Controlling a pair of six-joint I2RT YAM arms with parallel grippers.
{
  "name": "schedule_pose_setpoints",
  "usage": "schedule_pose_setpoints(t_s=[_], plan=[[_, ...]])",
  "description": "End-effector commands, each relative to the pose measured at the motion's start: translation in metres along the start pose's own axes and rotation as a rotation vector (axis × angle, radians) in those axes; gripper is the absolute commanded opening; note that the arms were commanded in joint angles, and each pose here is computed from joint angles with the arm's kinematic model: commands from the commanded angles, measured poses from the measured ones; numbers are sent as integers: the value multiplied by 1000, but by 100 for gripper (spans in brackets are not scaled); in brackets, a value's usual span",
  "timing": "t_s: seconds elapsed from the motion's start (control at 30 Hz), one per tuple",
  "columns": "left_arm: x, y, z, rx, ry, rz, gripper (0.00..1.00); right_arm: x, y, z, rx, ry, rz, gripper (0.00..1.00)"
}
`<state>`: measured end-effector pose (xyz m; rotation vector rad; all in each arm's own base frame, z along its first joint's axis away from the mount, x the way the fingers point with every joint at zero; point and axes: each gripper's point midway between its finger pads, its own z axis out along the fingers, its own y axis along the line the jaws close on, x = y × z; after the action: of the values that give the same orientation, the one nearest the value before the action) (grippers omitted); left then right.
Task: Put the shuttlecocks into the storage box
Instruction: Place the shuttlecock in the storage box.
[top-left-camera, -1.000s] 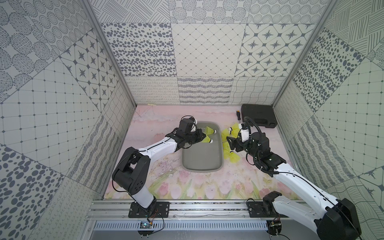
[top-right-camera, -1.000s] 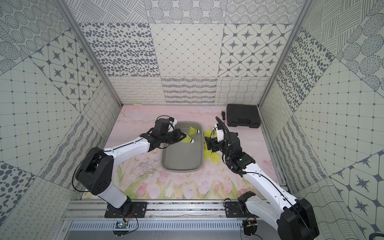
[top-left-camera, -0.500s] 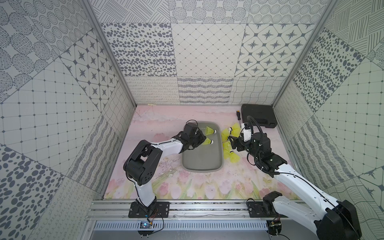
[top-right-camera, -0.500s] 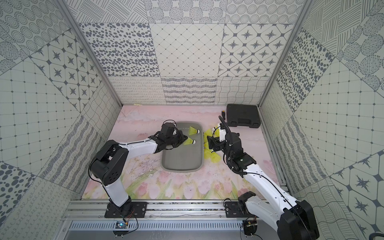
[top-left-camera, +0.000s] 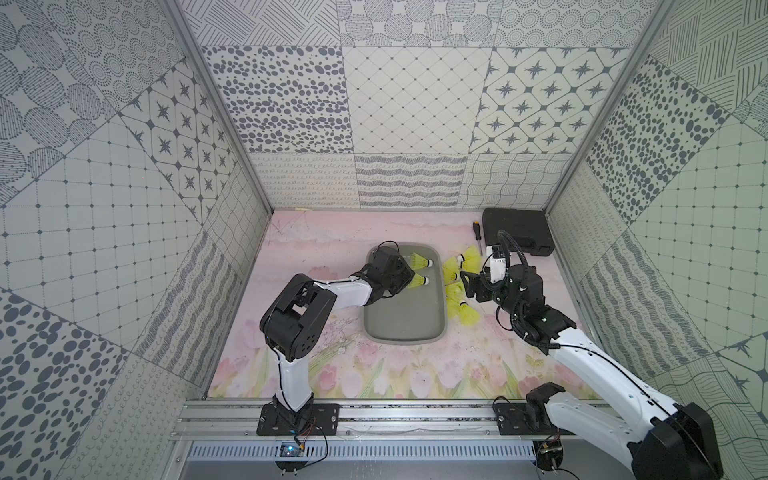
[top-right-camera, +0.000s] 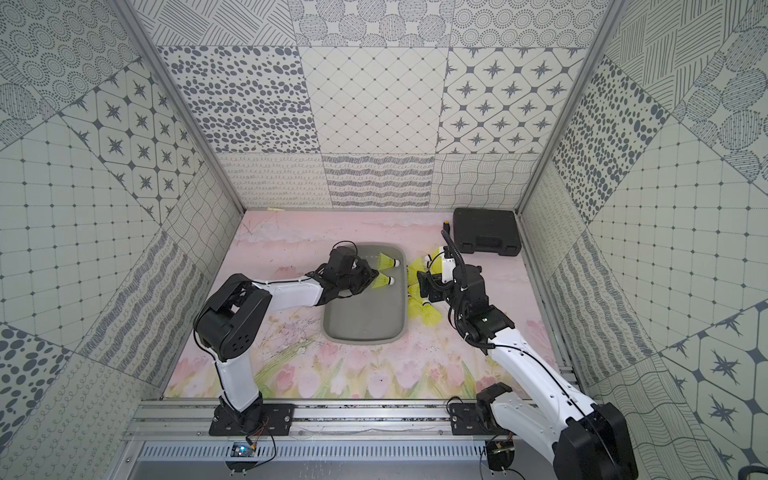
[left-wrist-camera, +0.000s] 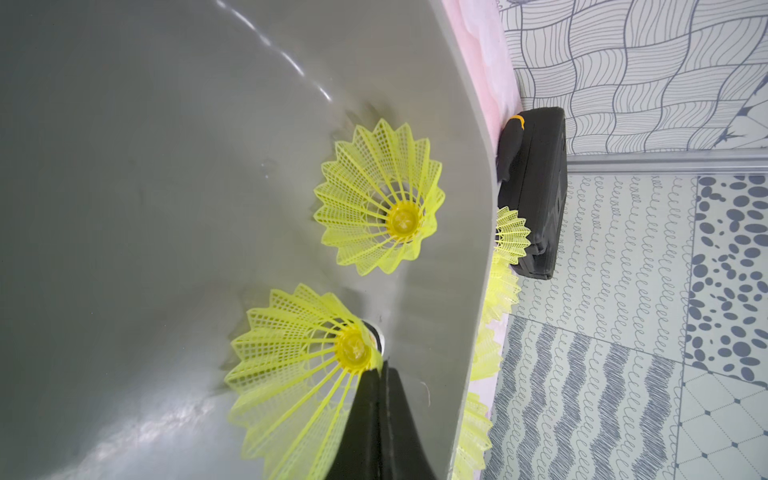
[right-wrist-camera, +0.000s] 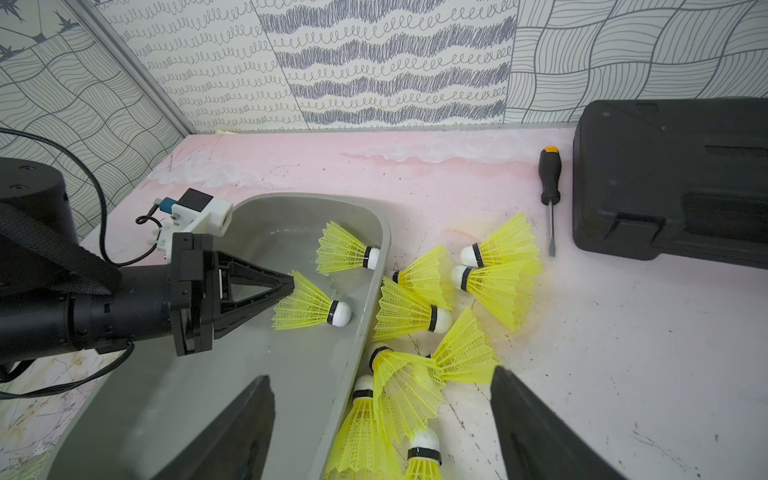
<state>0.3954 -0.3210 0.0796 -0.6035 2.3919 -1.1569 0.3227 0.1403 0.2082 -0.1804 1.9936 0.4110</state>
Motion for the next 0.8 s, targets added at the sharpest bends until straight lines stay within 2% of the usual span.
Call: schedule_pose_setpoints(t_s=[0.0,0.77], plan=[[-6,-18,5,64,-33,-13,0,-4,0,-2,-10,-27,2,85],[-3,-14,25,49,11,-3,0,1,-6,-1,2,-10,12,86]])
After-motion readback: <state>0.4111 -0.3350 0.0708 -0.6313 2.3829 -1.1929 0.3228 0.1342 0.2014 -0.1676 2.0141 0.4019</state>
